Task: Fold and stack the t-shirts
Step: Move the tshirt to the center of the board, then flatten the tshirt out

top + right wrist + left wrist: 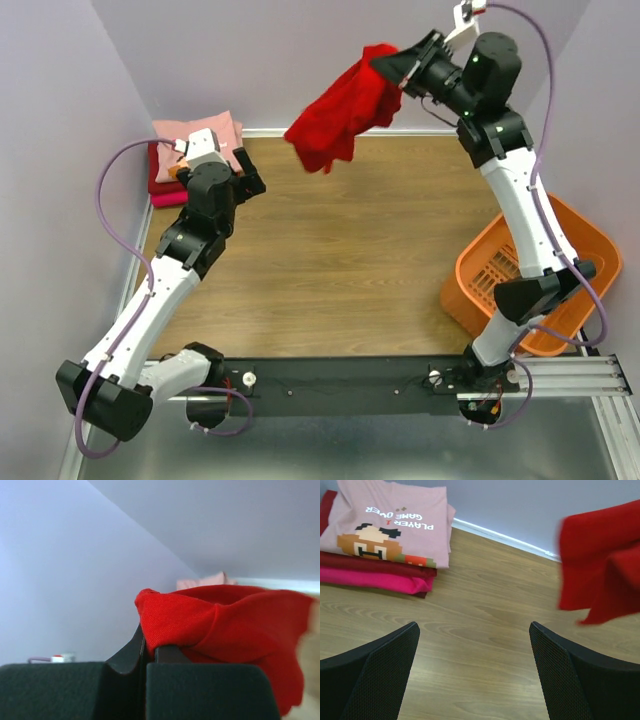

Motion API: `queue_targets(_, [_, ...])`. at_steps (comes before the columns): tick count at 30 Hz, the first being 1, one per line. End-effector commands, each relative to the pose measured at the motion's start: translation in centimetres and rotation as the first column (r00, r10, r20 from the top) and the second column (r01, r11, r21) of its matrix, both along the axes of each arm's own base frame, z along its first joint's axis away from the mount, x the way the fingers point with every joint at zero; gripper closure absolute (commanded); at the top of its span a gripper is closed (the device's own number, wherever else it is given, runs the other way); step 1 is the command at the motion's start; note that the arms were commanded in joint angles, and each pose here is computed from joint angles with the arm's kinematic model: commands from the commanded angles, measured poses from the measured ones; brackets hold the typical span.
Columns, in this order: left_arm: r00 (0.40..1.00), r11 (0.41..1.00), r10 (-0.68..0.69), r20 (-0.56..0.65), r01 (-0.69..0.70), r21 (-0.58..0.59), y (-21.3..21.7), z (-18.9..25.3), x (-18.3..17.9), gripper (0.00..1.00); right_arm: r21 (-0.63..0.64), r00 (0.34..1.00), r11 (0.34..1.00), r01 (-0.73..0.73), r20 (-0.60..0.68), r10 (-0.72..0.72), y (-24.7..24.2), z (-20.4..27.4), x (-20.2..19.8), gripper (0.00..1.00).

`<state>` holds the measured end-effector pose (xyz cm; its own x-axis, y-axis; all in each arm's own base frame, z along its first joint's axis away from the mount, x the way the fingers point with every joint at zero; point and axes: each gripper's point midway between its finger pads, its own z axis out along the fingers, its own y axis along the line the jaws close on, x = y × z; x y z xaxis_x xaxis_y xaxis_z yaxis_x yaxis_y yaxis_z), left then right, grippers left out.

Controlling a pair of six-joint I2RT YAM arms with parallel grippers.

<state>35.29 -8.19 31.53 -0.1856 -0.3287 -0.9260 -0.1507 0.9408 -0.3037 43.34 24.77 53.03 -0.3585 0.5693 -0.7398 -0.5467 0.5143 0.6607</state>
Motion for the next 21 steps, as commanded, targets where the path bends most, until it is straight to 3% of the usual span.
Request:
queue_targets(1, [0.996,0.996,0.092,0.012,-0.092,-0.001,2.2,0.0,-1.1,0.02,-0.067,0.986,0.997,0.033,-0.162,-0.044,-0.6,-7.8,0.6,0.78])
queue_targets(2, [0.996,0.996,0.092,0.013,-0.092,0.001,2.3,0.0,-1.3,0.02,-0.095,0.963,0.984,0.148,-0.214,-0.166,-2.3,-10.3,1.7,0.62])
queue_targets(3, [0.996,0.996,0.089,0.007,-0.089,0.008,2.3,-0.3,-1.3,0.02,-0.114,0.941,0.971,0.210,-0.246,-0.232,-3.6,-11.9,1.3,0.36])
queue_targets(4, [0.996,0.996,0.088,-0.001,-0.088,0.017,2.3,-0.5,-1.3,0.02,-0.156,0.913,0.952,0.264,-0.279,-0.299,-4.8,-14.3,1.6,0.21])
queue_targets(6, [0.996,0.996,0.086,-0.038,-0.084,0.041,2.3,-1.7,-1.3,0.02,-0.320,0.823,0.875,0.362,-0.330,-0.462,-7.8,-20.6,1.9,0.04])
queue_targets(8, [0.992,0.995,0.079,-0.098,-0.073,0.063,2.1,-4.1,-1.2,0.02,-0.446,0.789,0.832,0.329,-0.355,-0.502,-8.8,-24.5,1.2,0.03])
queue_targets(13, [0.984,0.998,0.023,-0.178,-0.012,0.064,0.8,-7.5,-0.9,0.02,-0.539,0.813,0.814,0.215,-0.362,-0.455,-7.3,-27.6,0.0,0.03])
queue_targets(17, [0.951,0.997,-0.004,-0.309,0.027,0.069,-0.3,-12.4,-0.7,0.02,-0.577,0.854,0.816,0.044,-0.402,-0.330,-2.5,-30.6,-2.5,0.04])
queue_targets(21, [0.906,0.997,-0.023,-0.422,0.054,0.061,-0.7,-16.7,-0.9,0.02,-0.606,0.843,0.789,-0.103,-0.474,-0.255,1.2,-34.9,-5.4,0.07])
